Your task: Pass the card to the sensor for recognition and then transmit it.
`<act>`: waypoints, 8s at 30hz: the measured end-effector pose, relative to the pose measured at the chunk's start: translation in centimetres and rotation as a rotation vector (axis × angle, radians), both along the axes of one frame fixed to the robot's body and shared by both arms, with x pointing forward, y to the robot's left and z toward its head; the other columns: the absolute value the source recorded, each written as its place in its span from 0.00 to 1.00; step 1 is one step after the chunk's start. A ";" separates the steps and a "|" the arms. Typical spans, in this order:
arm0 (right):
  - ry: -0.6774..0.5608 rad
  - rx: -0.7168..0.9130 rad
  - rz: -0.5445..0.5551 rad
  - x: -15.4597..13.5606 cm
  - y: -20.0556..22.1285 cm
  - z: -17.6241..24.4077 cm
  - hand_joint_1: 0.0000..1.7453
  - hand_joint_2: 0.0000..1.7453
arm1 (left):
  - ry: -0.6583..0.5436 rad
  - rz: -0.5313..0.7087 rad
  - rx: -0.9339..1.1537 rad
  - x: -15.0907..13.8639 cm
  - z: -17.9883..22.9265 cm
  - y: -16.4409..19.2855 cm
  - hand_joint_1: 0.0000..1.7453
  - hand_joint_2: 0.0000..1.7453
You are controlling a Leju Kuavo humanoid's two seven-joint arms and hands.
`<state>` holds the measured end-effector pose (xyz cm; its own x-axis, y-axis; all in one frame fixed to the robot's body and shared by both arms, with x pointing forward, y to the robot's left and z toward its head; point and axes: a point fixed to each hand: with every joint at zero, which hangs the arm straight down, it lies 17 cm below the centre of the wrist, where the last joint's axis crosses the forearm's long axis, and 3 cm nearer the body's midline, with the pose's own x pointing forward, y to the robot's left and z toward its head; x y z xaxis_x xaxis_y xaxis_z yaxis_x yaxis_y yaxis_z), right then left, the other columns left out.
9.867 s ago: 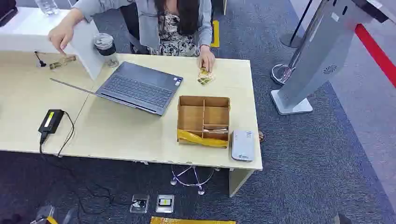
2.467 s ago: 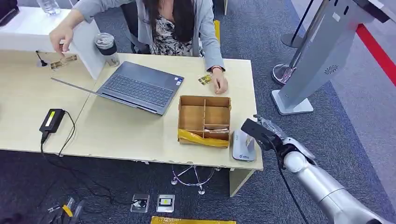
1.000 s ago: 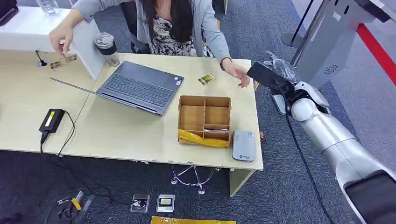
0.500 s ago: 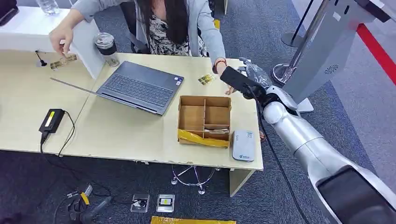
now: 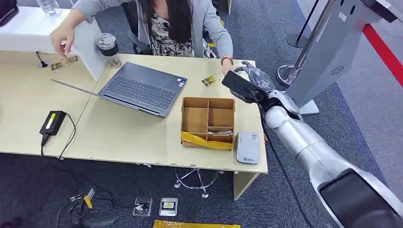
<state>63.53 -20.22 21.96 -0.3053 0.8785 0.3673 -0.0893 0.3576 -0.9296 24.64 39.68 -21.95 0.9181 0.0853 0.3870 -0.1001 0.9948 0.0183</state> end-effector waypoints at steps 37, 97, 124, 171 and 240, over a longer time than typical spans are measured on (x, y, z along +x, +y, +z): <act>-0.224 -0.144 -0.077 -16.0 -7.0 1.7 0.00 1.00 | -0.030 0.114 0.053 -5.5 -1.1 4.6 0.00 1.00; -0.189 -0.283 -0.096 -13.2 4.5 -1.8 0.00 1.00 | -0.014 0.217 -0.027 -3.6 -1.5 0.5 0.00 1.00; -0.174 -0.300 -0.014 -12.1 8.1 -7.1 0.00 1.00 | -0.017 0.219 -0.027 -3.2 -1.5 0.2 0.00 1.00; -0.105 -0.282 -0.055 -10.1 6.8 -12.5 0.00 1.00 | 0.004 0.205 0.005 -3.5 -1.6 0.8 0.00 1.00; -0.277 -0.120 0.059 -5.4 12.6 0.9 1.00 1.00 | 0.011 0.177 0.004 -3.1 -1.4 0.7 0.00 1.00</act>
<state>58.11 -7.61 22.82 -0.4309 0.8885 0.1579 0.1562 0.2458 -0.9566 21.55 40.36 -23.36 0.8931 0.2443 0.3777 -0.2732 0.9617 0.0239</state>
